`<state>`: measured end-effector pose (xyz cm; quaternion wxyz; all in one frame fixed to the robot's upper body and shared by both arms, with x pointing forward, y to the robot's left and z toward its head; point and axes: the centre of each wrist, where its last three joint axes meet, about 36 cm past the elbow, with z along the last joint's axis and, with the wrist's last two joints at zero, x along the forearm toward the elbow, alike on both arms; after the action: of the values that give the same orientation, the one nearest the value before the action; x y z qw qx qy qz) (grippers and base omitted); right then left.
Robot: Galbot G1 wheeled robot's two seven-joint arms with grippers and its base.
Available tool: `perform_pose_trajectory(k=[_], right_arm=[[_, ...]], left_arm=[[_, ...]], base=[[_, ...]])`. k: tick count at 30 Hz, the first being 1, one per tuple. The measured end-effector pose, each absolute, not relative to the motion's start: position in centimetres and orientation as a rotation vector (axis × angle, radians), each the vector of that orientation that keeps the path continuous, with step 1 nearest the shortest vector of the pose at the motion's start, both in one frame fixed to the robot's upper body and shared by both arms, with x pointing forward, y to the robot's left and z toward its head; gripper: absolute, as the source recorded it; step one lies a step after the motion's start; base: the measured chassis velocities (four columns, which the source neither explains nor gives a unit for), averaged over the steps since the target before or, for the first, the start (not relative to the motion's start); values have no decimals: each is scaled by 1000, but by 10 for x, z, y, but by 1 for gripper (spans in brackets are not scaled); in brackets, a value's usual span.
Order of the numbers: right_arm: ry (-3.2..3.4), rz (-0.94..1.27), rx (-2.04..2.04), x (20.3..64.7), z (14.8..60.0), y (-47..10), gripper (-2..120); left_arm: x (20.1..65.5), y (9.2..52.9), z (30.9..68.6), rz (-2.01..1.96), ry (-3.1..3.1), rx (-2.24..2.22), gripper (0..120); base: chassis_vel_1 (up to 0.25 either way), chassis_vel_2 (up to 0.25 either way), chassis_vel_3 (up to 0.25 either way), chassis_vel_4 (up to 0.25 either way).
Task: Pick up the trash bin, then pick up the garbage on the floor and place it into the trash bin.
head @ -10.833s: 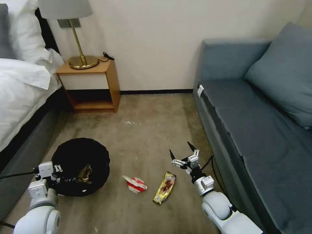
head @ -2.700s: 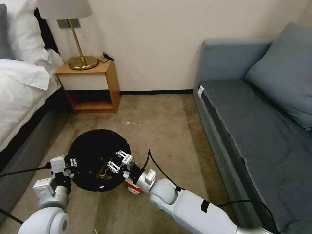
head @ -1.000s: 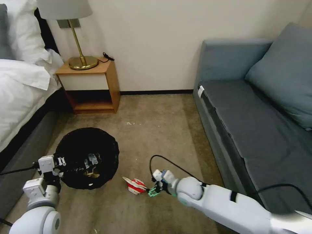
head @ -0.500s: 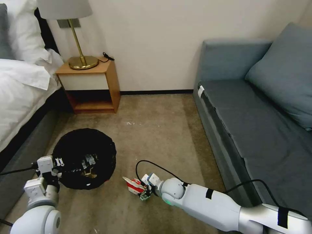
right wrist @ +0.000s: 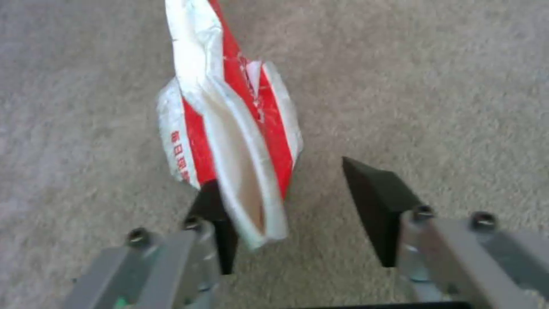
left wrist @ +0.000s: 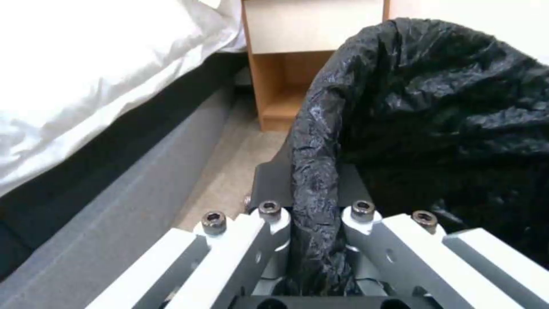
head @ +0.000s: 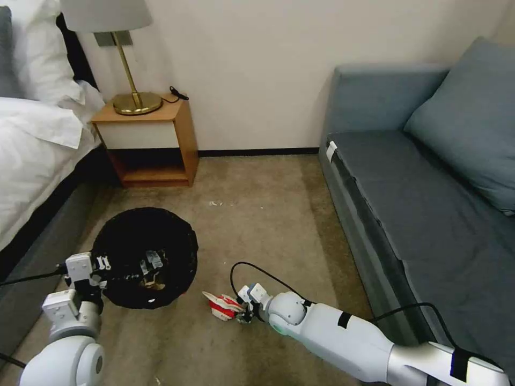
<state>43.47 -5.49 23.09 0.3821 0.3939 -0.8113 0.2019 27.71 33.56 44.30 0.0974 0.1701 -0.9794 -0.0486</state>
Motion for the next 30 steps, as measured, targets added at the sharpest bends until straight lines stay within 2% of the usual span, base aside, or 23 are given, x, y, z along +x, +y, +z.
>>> perform_pose_trajectory(k=[1,3,7,8,9,10,11,12,18,20,26,30], right_arm=[[-2078,513,1003,434,230,-55,39],[-2087,510,1003,433,229,-56,36],[-2106,505,1009,432,227,-58,21],[-2106,505,1009,432,227,-58,21],[-2117,503,1010,433,227,-61,14],[-2117,503,1010,433,227,-61,14],[-2159,485,1017,434,229,-66,5],[-2186,469,1021,436,232,-68,1],[-2373,322,993,439,268,-96,0],[-2473,265,987,434,302,-116,0],[-2646,228,982,426,354,-146,0],[-2683,182,1091,418,370,-146,0]], left_arm=[[277,336,443,-145,-2898,504,7],[277,336,442,-146,-2897,504,7],[277,336,441,-147,-2895,504,7],[277,336,441,-147,-2895,504,7],[276,336,441,-148,-2893,504,7],[276,336,441,-148,-2893,504,7],[276,337,440,-149,-2890,504,7],[276,337,440,-150,-2890,503,7],[276,338,437,-155,-2882,497,7],[277,340,433,-158,-2878,502,7],[273,339,431,-164,-2874,499,7],[271,337,435,-163,-2884,491,7]], base=[[0,0,0,0],[0,0,0,0],[0,0,0,0],[0,0,0,0],[0,0,0,0],[0,0,0,0],[0,0,0,0],[0,0,0,0],[0,0,0,0],[0,0,0,0],[0,0,0,0],[0,0,0,0]])
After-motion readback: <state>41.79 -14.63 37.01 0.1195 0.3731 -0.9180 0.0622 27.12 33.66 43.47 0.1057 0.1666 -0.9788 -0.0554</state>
